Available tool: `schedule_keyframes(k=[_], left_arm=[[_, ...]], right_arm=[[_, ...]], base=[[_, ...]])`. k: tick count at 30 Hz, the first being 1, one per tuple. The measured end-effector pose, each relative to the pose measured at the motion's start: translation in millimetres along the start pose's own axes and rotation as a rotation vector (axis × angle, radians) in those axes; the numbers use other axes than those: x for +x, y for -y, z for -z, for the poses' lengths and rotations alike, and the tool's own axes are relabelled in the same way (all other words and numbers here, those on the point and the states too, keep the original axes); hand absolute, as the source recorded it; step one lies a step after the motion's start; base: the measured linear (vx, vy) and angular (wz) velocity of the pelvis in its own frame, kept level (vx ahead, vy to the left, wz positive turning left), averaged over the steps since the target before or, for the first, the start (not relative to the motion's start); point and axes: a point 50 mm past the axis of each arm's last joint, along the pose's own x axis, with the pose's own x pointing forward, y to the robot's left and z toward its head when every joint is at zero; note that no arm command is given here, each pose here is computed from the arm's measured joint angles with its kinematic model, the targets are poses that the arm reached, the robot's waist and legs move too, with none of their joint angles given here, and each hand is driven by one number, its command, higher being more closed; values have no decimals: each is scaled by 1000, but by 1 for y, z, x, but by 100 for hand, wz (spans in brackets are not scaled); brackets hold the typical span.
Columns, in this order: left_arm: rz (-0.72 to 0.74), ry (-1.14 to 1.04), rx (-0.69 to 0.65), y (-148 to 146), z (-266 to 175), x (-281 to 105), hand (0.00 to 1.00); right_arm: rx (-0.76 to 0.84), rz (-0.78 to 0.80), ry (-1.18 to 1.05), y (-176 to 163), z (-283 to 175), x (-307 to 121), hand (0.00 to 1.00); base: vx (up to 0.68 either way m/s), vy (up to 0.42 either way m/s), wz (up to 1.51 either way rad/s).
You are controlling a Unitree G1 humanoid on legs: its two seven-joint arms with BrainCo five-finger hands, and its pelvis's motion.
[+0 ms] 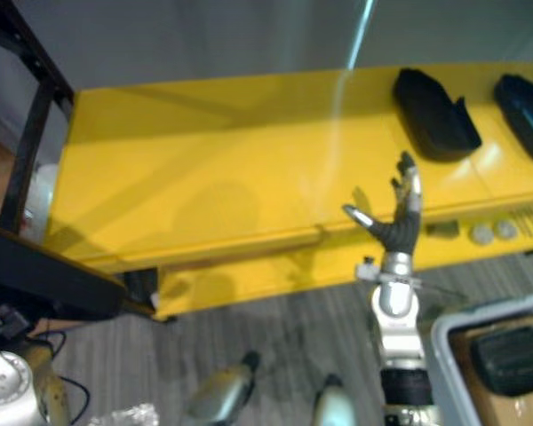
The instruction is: Walk over and take plastic housings, then place them on the shelf
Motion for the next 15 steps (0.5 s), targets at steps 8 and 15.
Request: schedule_keyframes(k=[8, 15], left_arm=[[31, -15, -106, 23, -2, -7, 100], [42, -42, -51, 20, 0, -13, 100]], right_arm=[[-288, 300, 7, 69, -1, -19, 0], [-368, 483, 79, 88, -23, -57, 0]], base=[[114, -113, 45], [58, 36, -24]])
